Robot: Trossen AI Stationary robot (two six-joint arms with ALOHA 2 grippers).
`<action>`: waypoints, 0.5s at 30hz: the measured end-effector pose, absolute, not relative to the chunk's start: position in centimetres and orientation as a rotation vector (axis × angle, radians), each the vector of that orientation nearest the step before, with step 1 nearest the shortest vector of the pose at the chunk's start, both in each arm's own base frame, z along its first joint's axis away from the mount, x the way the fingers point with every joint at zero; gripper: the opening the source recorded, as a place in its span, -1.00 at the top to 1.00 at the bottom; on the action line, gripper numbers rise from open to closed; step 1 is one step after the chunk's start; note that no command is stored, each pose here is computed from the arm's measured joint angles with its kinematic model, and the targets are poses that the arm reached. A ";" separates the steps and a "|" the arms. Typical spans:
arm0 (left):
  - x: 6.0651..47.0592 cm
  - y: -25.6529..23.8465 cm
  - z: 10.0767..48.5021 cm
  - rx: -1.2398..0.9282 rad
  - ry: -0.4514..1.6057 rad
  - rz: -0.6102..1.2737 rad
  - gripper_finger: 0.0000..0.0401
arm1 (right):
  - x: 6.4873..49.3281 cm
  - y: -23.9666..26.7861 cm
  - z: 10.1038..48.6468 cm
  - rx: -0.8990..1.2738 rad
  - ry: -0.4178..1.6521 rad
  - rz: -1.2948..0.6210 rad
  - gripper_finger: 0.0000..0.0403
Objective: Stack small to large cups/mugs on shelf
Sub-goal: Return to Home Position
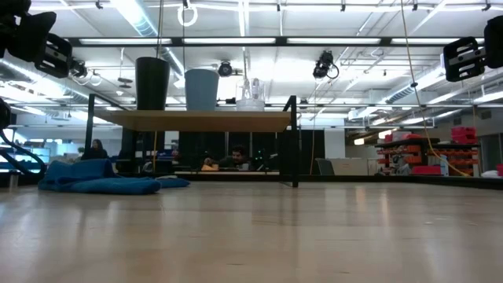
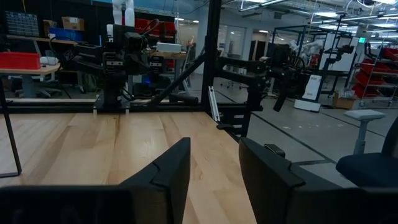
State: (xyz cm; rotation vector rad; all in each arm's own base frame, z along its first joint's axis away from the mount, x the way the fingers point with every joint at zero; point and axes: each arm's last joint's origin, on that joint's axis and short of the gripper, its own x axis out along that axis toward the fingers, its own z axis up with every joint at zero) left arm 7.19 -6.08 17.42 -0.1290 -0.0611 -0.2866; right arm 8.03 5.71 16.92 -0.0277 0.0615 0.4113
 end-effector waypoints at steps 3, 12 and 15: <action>7.2 -6.1 17.4 -0.129 -0.061 -0.286 0.28 | 8.0 5.7 16.9 -0.028 0.062 0.411 0.94; 7.2 -6.1 17.4 -0.129 -0.061 -0.286 0.29 | 8.0 5.7 16.9 -0.028 0.062 0.411 0.94; 7.2 -6.1 17.4 -0.129 -0.061 -0.286 0.27 | 8.0 5.7 16.9 -0.028 0.061 0.411 0.94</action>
